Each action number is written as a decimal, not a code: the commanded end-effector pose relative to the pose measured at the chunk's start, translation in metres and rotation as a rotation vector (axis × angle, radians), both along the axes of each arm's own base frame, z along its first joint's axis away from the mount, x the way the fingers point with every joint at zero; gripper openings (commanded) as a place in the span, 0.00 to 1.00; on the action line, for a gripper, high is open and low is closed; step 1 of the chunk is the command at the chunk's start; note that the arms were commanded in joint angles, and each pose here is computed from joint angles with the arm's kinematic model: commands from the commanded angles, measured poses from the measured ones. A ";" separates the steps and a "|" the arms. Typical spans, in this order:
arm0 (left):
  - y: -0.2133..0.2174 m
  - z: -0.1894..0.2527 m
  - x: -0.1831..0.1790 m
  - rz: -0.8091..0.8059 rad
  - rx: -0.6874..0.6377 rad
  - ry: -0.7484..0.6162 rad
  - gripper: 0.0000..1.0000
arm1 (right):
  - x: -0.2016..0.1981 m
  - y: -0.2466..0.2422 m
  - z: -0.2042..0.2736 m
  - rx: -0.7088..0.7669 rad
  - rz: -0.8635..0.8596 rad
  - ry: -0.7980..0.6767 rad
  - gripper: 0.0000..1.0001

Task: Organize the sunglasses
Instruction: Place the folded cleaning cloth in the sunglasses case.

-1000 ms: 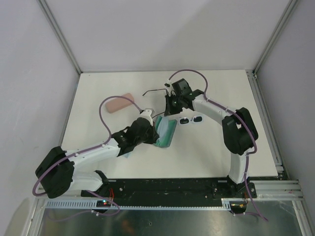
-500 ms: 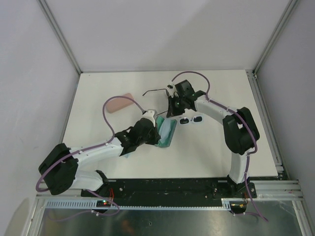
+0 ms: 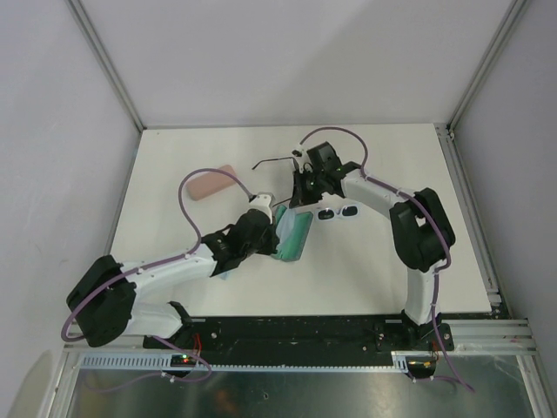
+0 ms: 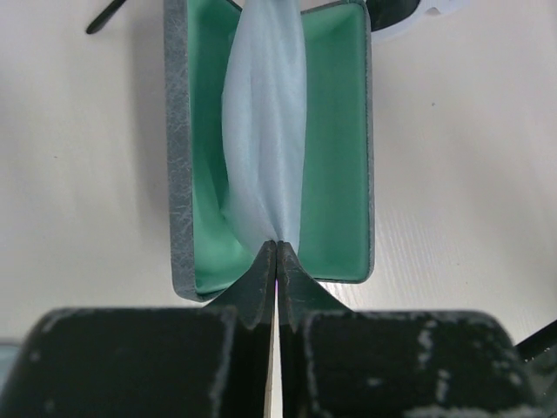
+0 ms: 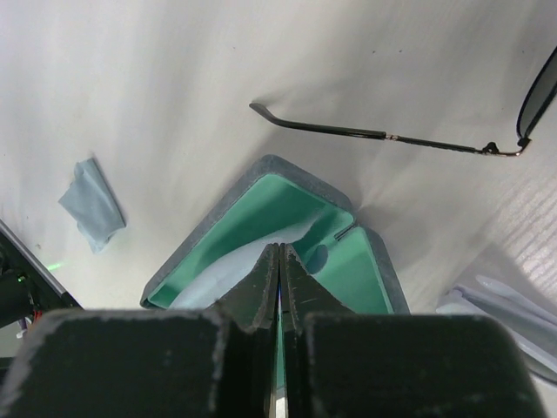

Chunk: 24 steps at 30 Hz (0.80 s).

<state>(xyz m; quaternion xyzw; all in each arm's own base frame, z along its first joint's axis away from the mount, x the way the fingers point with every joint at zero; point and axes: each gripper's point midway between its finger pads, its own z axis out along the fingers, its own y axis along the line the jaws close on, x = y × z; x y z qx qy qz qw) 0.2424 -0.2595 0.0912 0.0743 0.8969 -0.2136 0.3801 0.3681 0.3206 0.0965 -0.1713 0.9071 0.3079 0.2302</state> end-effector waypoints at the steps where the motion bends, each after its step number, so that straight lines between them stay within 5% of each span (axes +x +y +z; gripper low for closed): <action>1: 0.007 0.020 0.012 0.023 0.022 -0.081 0.00 | 0.010 0.017 0.007 0.052 0.024 -0.027 0.00; 24: -0.005 0.012 0.010 -0.037 0.092 -0.090 0.00 | 0.015 0.019 -0.002 0.110 0.051 -0.007 0.00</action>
